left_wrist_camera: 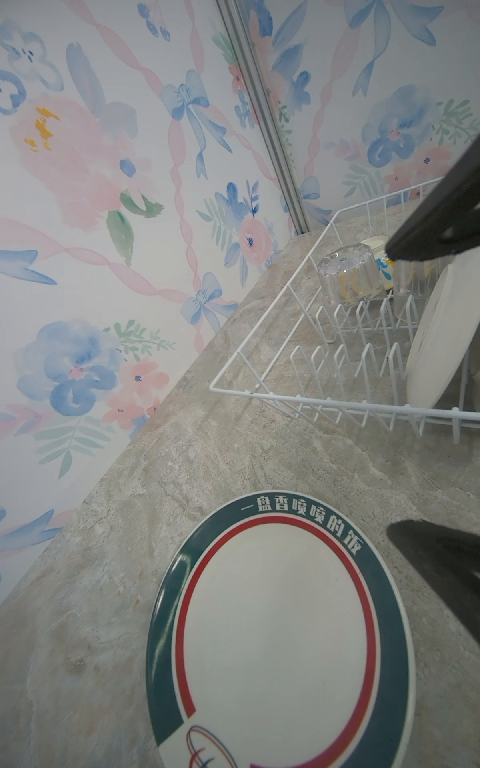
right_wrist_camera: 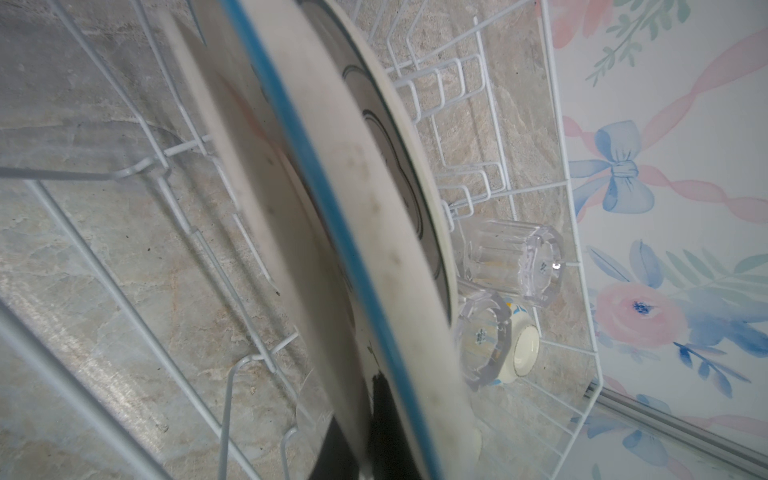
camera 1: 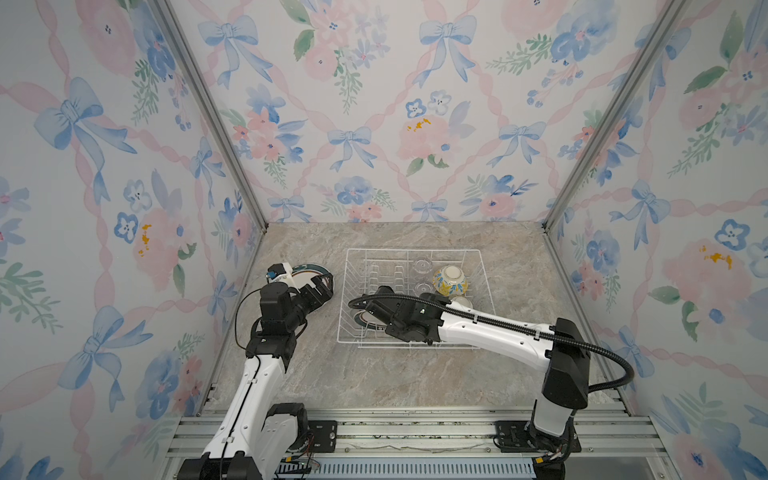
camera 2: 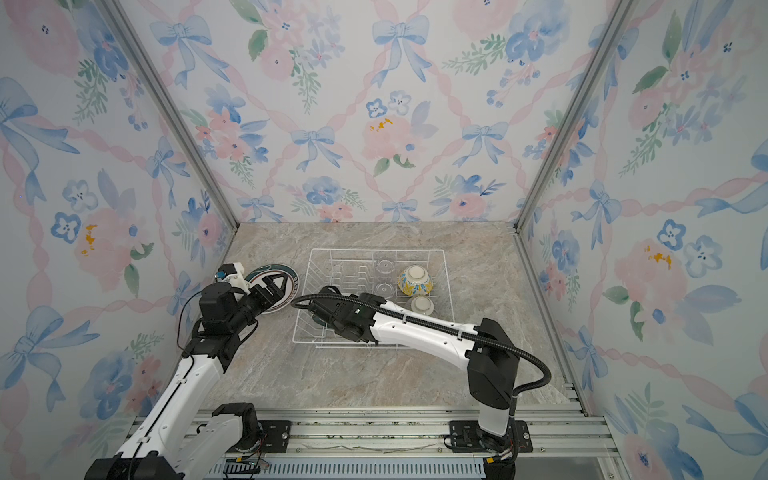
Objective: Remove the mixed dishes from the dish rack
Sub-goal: 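Lift the second rimmed plate up out of the rack with the right gripper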
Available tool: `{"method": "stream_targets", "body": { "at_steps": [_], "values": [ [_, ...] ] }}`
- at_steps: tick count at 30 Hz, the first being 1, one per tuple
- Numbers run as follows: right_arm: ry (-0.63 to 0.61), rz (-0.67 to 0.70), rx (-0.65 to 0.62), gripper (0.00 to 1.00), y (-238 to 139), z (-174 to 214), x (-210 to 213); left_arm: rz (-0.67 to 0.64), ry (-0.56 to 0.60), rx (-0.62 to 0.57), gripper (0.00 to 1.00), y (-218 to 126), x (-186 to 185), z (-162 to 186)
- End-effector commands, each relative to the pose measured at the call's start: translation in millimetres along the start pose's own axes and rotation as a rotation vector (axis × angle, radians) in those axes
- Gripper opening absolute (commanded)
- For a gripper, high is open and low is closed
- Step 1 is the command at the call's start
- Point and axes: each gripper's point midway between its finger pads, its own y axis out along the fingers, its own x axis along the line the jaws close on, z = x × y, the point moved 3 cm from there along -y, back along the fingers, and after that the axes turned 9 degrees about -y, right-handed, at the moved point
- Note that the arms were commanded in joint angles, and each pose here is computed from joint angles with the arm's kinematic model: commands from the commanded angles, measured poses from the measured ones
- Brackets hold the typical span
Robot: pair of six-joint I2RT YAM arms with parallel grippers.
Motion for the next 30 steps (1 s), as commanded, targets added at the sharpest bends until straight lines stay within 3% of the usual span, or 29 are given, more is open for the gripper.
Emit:
{"method": "stream_targets", "body": {
  "at_steps": [1, 30],
  "values": [
    [0.124, -0.007, -0.16, 0.01, -33.7, -23.1, -10.6, 0.001, -0.001, -0.009, 0.98, -0.7, 0.3, 0.1],
    [0.32, 0.089, -0.352, 0.0, -94.4, -18.2, -60.6, 0.002, 0.006, -0.017, 0.98, -1.4, -0.8, -1.8]
  ]
}}
